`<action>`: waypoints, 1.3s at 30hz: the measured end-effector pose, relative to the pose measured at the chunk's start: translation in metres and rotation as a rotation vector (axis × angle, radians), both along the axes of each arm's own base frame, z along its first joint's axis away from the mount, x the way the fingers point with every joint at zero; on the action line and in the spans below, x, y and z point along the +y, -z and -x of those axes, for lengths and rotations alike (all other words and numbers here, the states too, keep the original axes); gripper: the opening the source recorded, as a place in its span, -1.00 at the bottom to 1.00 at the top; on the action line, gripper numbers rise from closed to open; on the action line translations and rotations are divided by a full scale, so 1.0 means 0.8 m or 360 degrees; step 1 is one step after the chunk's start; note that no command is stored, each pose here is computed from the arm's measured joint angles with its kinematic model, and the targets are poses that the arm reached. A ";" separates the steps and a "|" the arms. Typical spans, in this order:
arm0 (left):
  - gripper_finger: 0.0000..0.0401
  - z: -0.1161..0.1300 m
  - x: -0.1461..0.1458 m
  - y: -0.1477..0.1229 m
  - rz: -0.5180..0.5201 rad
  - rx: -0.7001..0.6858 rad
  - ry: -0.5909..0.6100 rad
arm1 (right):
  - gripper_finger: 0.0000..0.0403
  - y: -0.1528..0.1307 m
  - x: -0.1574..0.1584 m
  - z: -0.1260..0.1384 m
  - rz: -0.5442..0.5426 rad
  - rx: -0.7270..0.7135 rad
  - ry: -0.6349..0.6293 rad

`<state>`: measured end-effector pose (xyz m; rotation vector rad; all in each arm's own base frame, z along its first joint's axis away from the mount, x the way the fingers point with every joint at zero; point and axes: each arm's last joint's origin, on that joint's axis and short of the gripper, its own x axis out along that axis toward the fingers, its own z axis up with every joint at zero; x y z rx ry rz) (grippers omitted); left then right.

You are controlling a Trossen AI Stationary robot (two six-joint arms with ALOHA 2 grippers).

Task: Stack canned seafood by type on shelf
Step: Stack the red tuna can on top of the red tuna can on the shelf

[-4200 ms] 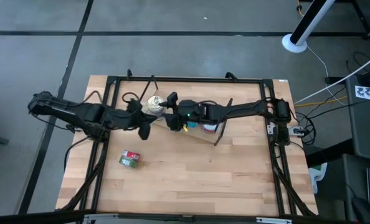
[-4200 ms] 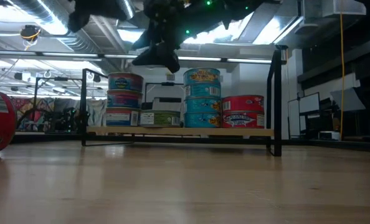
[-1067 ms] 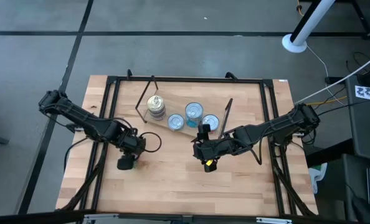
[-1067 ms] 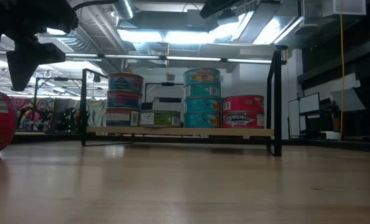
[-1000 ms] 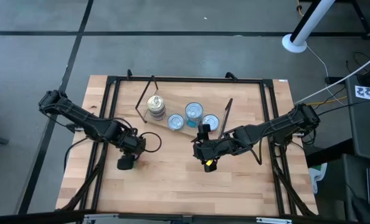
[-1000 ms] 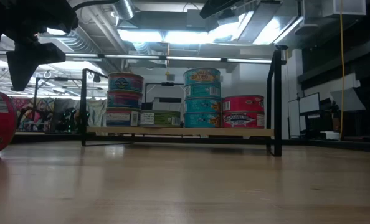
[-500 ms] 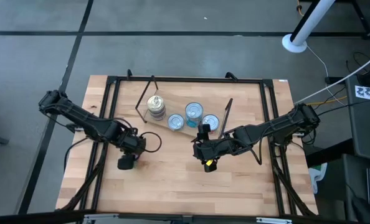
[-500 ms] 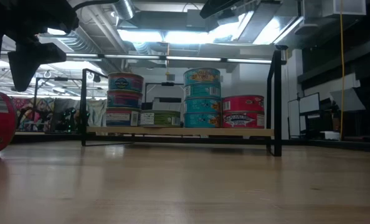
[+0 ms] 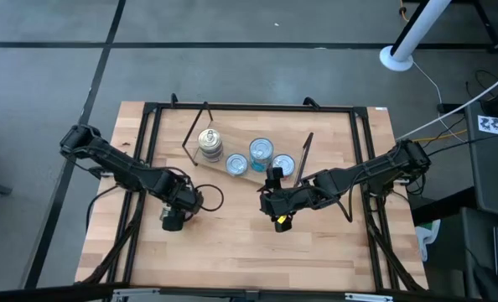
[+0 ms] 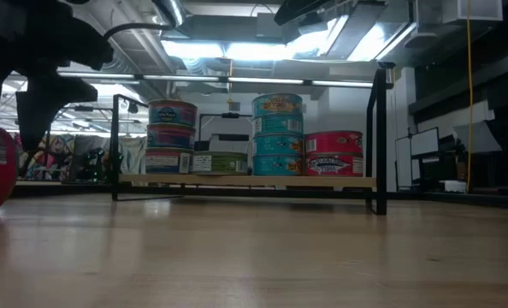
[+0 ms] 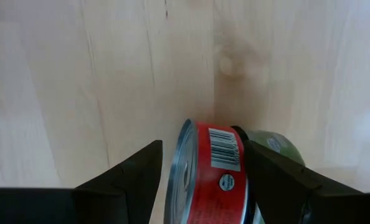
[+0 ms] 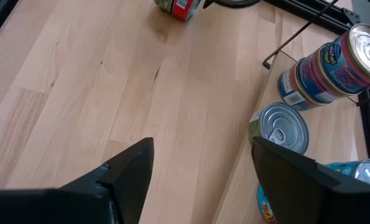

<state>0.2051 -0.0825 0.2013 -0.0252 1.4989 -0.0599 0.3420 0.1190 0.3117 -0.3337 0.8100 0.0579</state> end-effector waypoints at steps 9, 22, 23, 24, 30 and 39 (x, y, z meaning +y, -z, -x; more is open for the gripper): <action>0.10 -0.003 0.000 0.008 -0.0058 0.0030 0.0001 | 0.35 0.000 0.000 0.000 0.0008 0.0001 -0.0007; 0.10 -0.005 0.004 0.007 -0.0242 -0.0039 -0.0022 | 0.35 0.000 0.000 0.000 0.0008 0.0001 -0.0008; 0.10 -0.005 0.004 0.007 -0.0241 -0.0039 -0.0033 | 0.35 0.000 0.000 0.000 0.0009 0.0001 -0.0008; 0.10 -0.005 0.004 0.006 -0.0241 -0.0034 -0.0047 | 0.35 0.000 0.000 0.000 0.0009 0.0001 -0.0008; 0.10 -0.002 0.002 -0.015 -0.0150 0.0118 -0.0051 | 0.35 0.000 0.000 0.000 0.0008 0.0001 -0.0008; 0.10 0.002 0.002 -0.018 -0.0119 0.0180 -0.0075 | 0.35 0.000 0.000 0.000 0.0008 0.0000 -0.0008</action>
